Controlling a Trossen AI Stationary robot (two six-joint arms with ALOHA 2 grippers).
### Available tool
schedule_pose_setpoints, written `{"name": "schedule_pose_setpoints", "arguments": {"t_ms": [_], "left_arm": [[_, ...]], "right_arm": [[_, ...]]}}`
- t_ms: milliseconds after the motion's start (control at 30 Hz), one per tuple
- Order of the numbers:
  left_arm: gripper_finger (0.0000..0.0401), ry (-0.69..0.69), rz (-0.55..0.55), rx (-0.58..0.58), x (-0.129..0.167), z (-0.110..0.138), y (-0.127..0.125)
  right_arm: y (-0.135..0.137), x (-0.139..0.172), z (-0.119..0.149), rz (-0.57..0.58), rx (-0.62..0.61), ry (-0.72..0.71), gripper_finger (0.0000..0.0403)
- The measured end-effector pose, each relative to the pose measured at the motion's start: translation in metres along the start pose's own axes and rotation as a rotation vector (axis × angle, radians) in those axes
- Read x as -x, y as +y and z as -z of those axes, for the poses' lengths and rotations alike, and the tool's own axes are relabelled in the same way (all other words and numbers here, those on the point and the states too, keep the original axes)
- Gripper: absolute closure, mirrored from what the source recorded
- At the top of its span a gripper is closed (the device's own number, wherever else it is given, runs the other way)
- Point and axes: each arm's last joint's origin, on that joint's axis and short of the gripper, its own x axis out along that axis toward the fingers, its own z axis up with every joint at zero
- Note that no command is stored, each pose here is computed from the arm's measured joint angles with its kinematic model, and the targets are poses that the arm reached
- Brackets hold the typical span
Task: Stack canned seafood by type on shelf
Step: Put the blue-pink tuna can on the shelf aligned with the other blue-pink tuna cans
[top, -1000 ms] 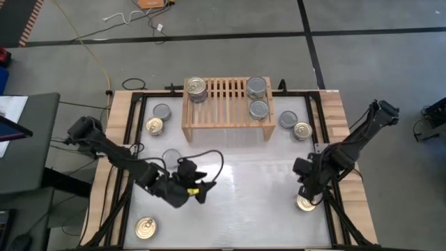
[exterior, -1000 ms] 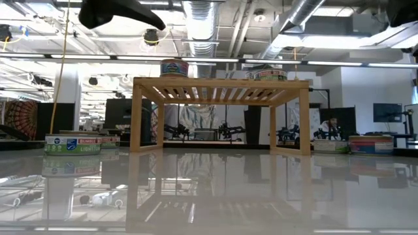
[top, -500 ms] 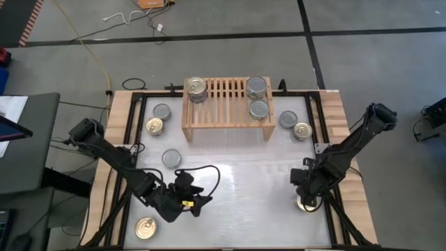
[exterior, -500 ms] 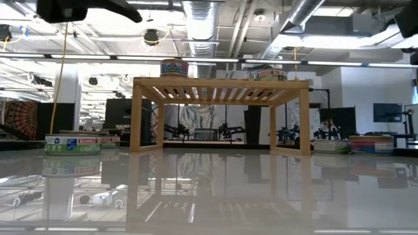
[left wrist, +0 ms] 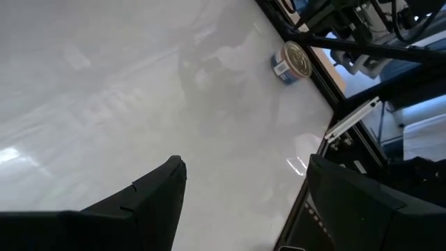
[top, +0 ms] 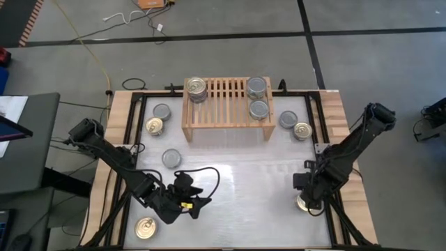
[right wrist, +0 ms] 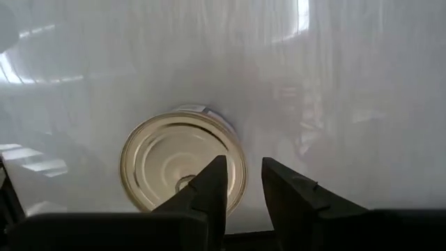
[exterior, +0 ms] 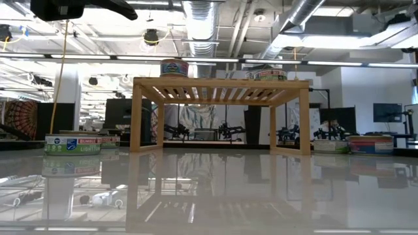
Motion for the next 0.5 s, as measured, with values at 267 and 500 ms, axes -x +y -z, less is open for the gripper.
{"name": "schedule_pose_setpoints", "arguments": {"t_ms": [267,500], "left_arm": [[0.0115,-0.001,0.0,-0.032,0.0,0.0,0.0],[0.0115,0.002,0.002,-0.029,0.001,0.001,0.0]], "right_arm": [[-0.007,0.0,-0.005,-0.042,0.022,0.089,0.0276],[-0.014,-0.021,-0.006,-0.094,0.072,0.109,0.0276]]}}
